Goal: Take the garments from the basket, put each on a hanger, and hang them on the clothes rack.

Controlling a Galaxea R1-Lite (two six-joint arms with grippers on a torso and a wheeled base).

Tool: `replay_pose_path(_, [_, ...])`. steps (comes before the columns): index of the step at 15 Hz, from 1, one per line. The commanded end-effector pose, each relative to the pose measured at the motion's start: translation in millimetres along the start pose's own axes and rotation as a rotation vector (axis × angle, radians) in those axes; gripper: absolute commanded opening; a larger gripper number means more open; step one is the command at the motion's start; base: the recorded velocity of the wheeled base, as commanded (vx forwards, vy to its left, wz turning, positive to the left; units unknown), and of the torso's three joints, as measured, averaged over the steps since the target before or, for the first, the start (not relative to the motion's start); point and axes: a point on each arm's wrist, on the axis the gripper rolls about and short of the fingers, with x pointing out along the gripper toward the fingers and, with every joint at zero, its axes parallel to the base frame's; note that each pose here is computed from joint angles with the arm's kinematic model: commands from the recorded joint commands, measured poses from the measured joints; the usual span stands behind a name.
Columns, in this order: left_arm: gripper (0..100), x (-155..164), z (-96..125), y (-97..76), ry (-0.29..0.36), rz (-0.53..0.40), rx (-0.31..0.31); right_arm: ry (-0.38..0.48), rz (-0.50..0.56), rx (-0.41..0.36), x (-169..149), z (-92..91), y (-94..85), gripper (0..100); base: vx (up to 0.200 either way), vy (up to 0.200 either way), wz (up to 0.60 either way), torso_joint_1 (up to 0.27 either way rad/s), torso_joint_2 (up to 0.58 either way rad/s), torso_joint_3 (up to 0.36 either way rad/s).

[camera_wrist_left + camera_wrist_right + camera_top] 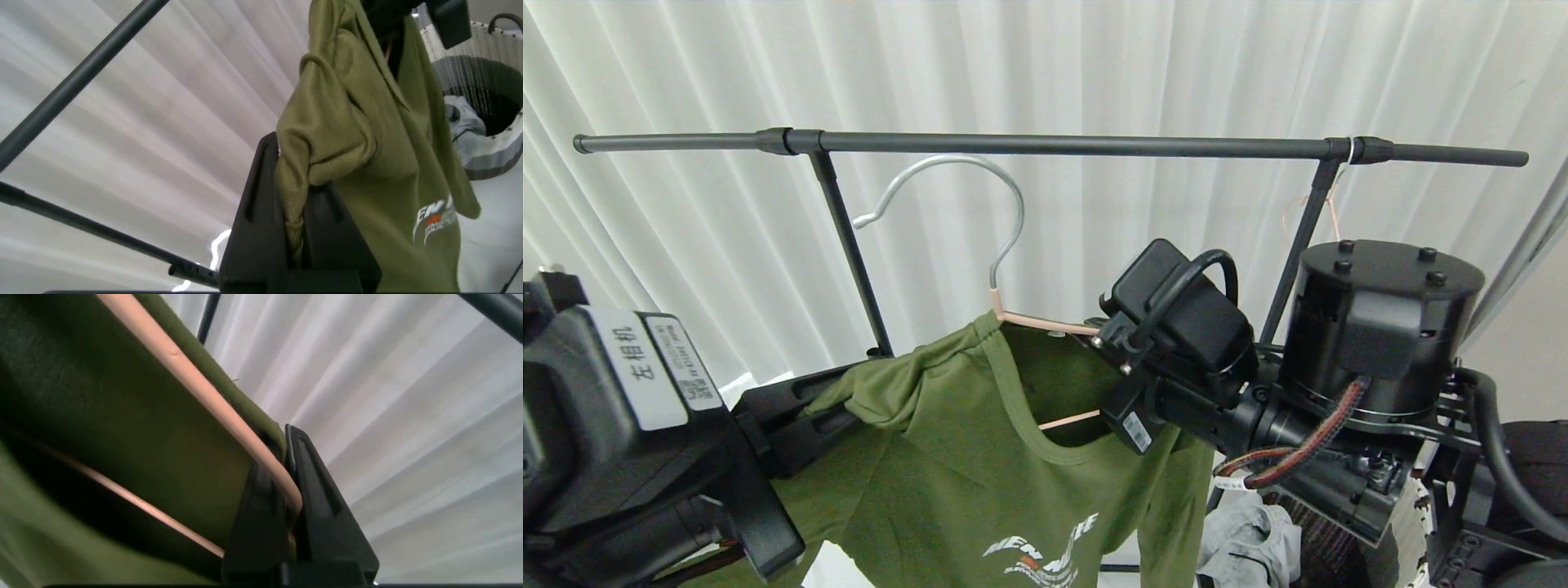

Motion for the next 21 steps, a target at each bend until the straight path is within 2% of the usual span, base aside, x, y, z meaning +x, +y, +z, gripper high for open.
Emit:
replay_pose_path(1, [0, 0.4, -1.6, 0.6, 0.011, 0.008, 0.001, 0.000, -0.012, 0.001, -2.4, 0.1, -4.1, 0, 0.000, 0.000, 0.00, 0.000, 0.00, 0.000])
replay_pose_path(2, [0, 0.8, -3.3, 1.7, 0.021, 0.017, -0.002, 0.003, -0.031, 0.001, -3.5, -0.5, -9.1, 0, 0.000, 0.000, 0.00, 0.000, 0.00, 0.000])
replay_pose_path(3, [100, 0.9, -3.8, 3.0, 0.026, 0.025, -0.006, 0.005, -0.045, 0.002, -4.0, -0.7, -12.9, 0, 0.000, 0.000, 0.00, 0.000, 0.00, 0.000])
replay_pose_path(6, [100, -0.5, -10.4, 12.8, 0.068, 0.090, -0.025, 0.001, -0.092, 0.004, -7.6, 0.0, -28.2, 0, 0.000, 0.000, 0.00, 0.000, 0.00, 0.000])
replay_pose_path(8, [100, -5.7, -11.9, 17.2, 0.070, 0.127, -0.052, 0.003, -0.136, 0.011, -10.5, -0.1, -40.7, 0, 0.000, 0.000, 0.00, 0.000, 0.00, 0.000])
replay_pose_path(10, [100, -12.9, -12.1, 16.7, 0.055, 0.140, -0.087, 0.022, -0.203, 0.021, -11.9, -3.3, -54.4, 0, 0.000, 0.000, 0.00, 0.000, 0.00, 0.000])
replay_pose_path(14, [100, -23.0, -19.9, 9.9, 0.060, 0.132, -0.092, 0.048, -0.322, 0.032, -16.7, -7.7, -81.2, 0, 0.000, 0.000, 0.00, 0.000, 0.00, 0.000])
replay_pose_path(15, [100, -23.0, -25.7, 7.1, 0.086, 0.131, -0.091, 0.045, -0.323, 0.034, -18.9, -7.0, -81.6, 0, 0.000, 0.000, 0.00, 0.000, 0.00, 0.000])
replay_pose_path(17, [100, -22.9, -59.7, -1.6, 0.250, 0.150, -0.107, 0.030, -0.323, 0.035, -22.6, -3.0, -81.9, 0, 0.000, 0.000, 0.00, 0.000, 0.00, 0.000])
replay_pose_path(19, [100, -22.7, -81.1, -6.7, 0.360, 0.158, -0.132, 0.005, -0.307, 0.037, -28.1, 3.9, -77.7, 0, 0.000, 0.000, 0.00, 0.000, 0.00, 0.000])
replay_pose_path(21, [100, -16.9, -87.4, -7.0, 0.397, 0.160, -0.210, -0.017, -0.283, 0.039, -31.3, 10.0, -71.0, 0, 0.000, 0.000, 0.00, 0.000, 0.00, 0.000])
